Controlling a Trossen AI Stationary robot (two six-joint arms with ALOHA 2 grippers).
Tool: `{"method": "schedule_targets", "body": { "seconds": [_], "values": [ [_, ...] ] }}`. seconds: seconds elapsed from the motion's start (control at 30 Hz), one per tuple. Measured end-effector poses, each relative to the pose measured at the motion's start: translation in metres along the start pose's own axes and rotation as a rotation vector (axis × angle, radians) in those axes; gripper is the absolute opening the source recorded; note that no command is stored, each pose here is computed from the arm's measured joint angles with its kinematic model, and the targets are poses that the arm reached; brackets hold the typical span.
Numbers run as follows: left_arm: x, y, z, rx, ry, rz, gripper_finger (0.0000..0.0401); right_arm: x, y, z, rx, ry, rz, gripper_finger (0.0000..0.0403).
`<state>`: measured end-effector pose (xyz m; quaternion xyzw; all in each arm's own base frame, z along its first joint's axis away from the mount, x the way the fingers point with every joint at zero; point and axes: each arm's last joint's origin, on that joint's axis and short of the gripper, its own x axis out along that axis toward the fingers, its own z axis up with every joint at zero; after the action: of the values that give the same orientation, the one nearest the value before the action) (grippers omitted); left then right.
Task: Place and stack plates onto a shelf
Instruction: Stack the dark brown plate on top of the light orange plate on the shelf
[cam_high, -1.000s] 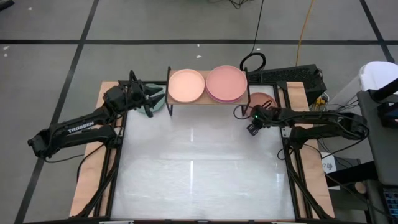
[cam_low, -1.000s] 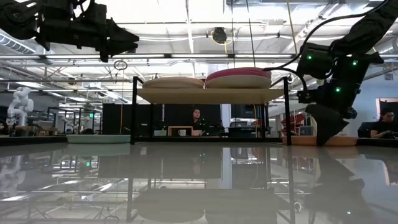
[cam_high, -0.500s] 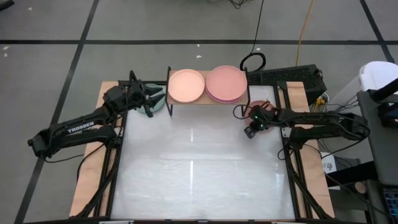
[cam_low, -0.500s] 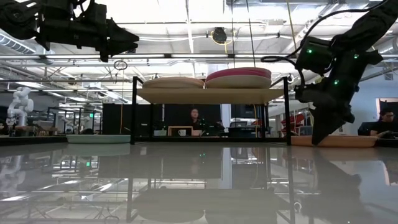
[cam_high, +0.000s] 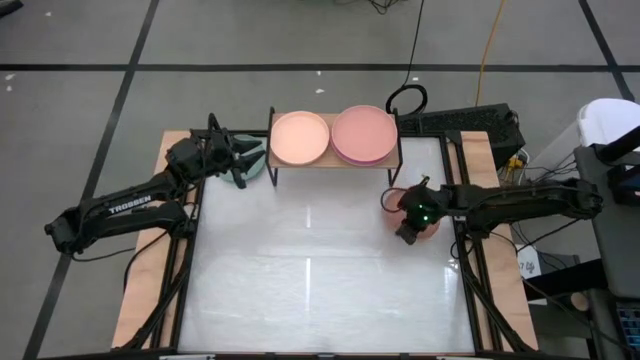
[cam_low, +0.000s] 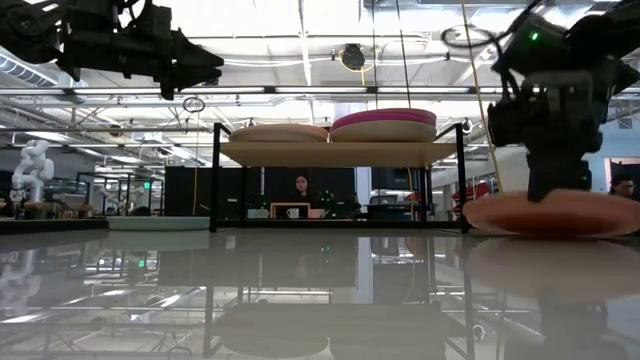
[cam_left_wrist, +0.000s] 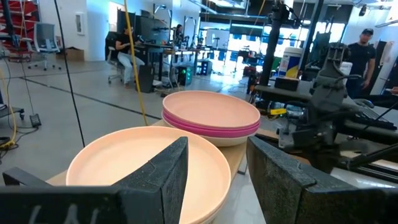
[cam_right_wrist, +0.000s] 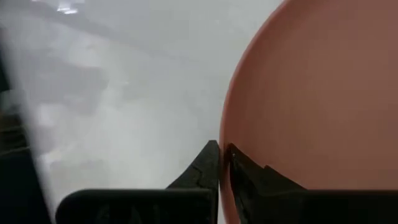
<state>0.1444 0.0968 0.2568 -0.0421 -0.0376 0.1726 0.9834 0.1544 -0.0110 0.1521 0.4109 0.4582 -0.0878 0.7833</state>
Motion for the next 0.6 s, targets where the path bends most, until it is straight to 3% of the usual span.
{"method": "schedule_targets", "body": {
  "seconds": [0.2,0.4,0.6],
  "values": [
    [0.000,0.001,0.000,-0.082,-0.005,0.032,0.0168,-0.005,0.033,0.002,-0.177,-0.095,0.277,0.0004],
    [0.000,0.001,0.000,-0.099,-0.007,0.044,0.0168,-0.019,0.064,0.011,-0.403,-0.316,0.528,0.0002],
    [0.000,0.001,0.001,-0.129,-0.021,0.042,0.0168,-0.039,0.084,0.021,-0.606,-0.625,0.682,0.0000]
  ]
}}
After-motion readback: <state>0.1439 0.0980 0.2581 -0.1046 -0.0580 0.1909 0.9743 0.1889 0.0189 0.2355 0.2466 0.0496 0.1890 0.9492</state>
